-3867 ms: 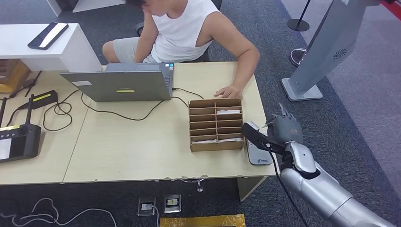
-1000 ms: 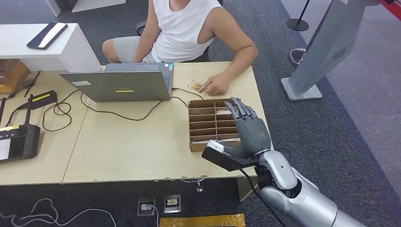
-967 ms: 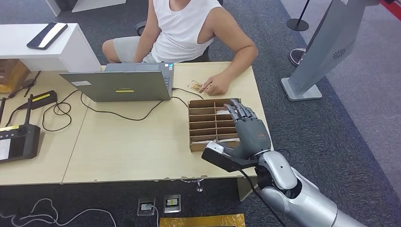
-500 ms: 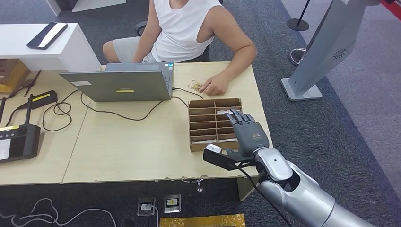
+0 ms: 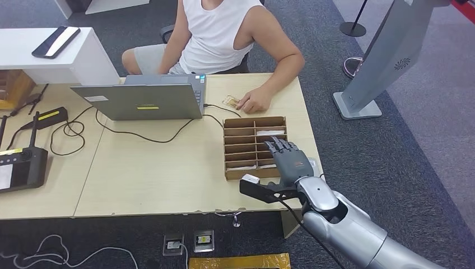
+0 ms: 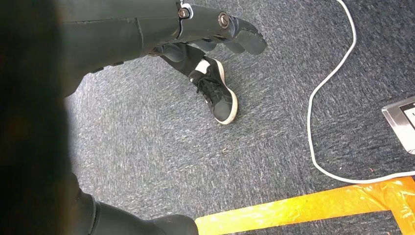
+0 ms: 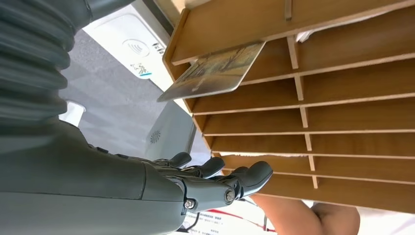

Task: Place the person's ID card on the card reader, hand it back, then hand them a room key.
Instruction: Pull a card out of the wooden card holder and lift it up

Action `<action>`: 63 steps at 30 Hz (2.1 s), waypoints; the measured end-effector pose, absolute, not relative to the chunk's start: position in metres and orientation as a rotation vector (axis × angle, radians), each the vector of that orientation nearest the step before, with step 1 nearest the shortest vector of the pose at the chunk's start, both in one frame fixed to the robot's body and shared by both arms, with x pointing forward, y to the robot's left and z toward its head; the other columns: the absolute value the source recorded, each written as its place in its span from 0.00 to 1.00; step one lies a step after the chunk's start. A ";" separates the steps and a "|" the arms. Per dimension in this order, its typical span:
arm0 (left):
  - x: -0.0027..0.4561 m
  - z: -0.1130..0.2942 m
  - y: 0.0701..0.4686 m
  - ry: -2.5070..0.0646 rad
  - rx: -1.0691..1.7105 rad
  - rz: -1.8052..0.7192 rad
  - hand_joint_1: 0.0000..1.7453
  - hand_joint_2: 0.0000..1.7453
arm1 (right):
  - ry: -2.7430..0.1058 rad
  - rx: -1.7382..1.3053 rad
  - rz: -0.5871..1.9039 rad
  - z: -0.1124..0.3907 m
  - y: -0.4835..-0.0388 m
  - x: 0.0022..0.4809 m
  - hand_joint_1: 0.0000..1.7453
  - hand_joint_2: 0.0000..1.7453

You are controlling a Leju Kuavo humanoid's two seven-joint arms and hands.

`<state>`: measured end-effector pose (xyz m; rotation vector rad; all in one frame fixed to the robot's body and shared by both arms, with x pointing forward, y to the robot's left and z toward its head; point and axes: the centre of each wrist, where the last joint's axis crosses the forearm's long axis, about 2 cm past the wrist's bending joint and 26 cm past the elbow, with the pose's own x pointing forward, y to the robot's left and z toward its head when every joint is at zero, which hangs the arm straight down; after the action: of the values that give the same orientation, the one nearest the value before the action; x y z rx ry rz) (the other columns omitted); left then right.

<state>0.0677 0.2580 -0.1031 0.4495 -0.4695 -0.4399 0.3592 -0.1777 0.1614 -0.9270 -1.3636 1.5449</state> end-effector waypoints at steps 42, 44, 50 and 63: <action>0.068 -0.103 0.258 -0.467 0.450 -0.429 0.00 1.00 | -1.319 -0.913 1.510 0.153 -0.180 0.362 1.00 1.00; 0.068 -0.103 0.258 -0.467 0.449 -0.430 0.00 1.00 | -1.319 -0.909 1.507 0.153 -0.180 0.362 1.00 1.00; 0.068 -0.103 0.258 -0.466 0.448 -0.430 0.00 1.00 | -1.328 -0.906 1.497 0.153 -0.180 0.362 1.00 1.00; 0.068 -0.103 0.258 -0.467 0.449 -0.430 0.00 1.00 | -1.569 -1.131 1.283 0.206 -0.178 0.384 1.00 1.00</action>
<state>0.0679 0.2583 -0.1031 0.4493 -0.4666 -0.4296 0.3837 -0.1779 0.2060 -1.1313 -1.5693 1.2831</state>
